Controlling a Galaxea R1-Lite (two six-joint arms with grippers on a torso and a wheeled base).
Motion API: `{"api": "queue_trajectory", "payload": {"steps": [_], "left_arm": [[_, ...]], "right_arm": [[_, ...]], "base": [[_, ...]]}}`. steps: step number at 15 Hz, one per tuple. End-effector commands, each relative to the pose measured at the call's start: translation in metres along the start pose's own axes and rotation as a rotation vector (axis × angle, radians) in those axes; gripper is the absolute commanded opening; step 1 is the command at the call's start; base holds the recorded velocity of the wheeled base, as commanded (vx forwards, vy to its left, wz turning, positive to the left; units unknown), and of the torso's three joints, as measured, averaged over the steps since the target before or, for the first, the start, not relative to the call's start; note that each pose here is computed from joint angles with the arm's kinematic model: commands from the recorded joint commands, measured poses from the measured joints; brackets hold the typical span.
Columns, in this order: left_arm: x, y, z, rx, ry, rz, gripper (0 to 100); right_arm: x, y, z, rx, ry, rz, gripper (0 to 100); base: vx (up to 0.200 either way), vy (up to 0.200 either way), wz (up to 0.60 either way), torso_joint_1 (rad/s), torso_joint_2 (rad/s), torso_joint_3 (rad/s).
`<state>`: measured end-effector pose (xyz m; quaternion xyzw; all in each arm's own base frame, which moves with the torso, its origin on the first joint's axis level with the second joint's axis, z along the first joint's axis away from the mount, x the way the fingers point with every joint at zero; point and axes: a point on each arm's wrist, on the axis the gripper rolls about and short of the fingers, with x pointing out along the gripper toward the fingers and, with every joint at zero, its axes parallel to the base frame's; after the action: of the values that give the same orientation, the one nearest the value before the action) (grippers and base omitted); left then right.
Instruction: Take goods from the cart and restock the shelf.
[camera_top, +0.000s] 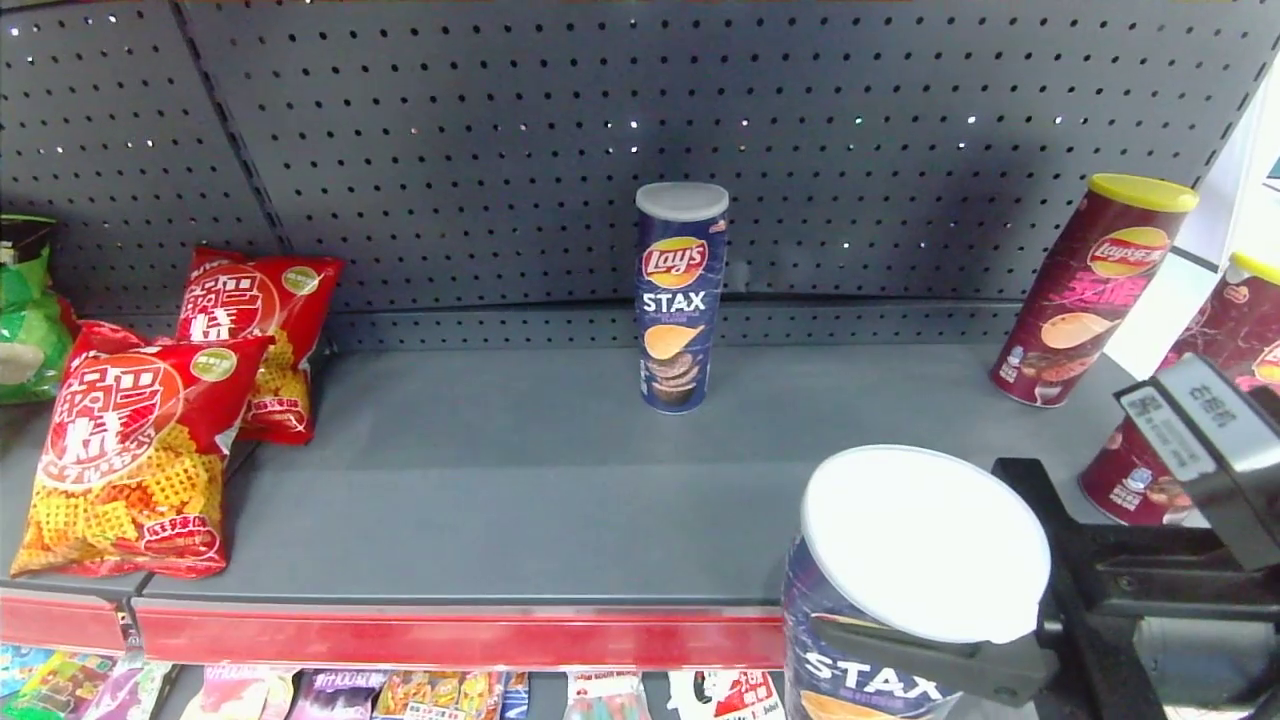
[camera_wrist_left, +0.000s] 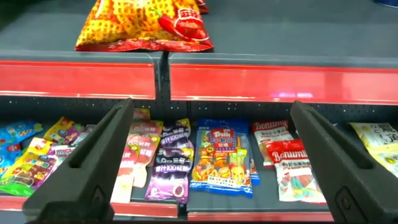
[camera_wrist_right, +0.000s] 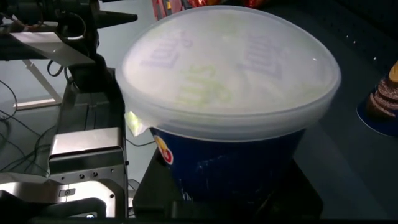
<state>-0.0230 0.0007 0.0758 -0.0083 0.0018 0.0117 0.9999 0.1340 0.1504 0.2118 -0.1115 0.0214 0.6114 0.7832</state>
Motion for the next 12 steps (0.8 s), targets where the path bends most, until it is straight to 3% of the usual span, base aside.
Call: {"api": "queue_trajectory", "payload": {"steps": [1, 9, 12], "left_arm": [[0.000, 0.000, 0.000, 0.000, 0.001, 0.000, 100], [0.000, 0.000, 0.000, 0.000, 0.001, 0.000, 100], [0.000, 0.000, 0.000, 0.000, 0.001, 0.000, 100]], "right_arm": [[0.000, 0.000, 0.000, -0.001, 0.000, 0.001, 0], [0.001, 0.000, -0.001, 0.001, 0.002, 0.002, 0], [-0.007, 0.000, 0.017, -0.025, -0.057, -0.016, 0]], "base": [[0.000, 0.000, 0.00, 0.000, 0.00, 0.000], [0.025, 0.000, 0.00, 0.000, 0.00, 0.000], [0.000, 0.000, 0.00, 0.000, 0.00, 0.000]]}}
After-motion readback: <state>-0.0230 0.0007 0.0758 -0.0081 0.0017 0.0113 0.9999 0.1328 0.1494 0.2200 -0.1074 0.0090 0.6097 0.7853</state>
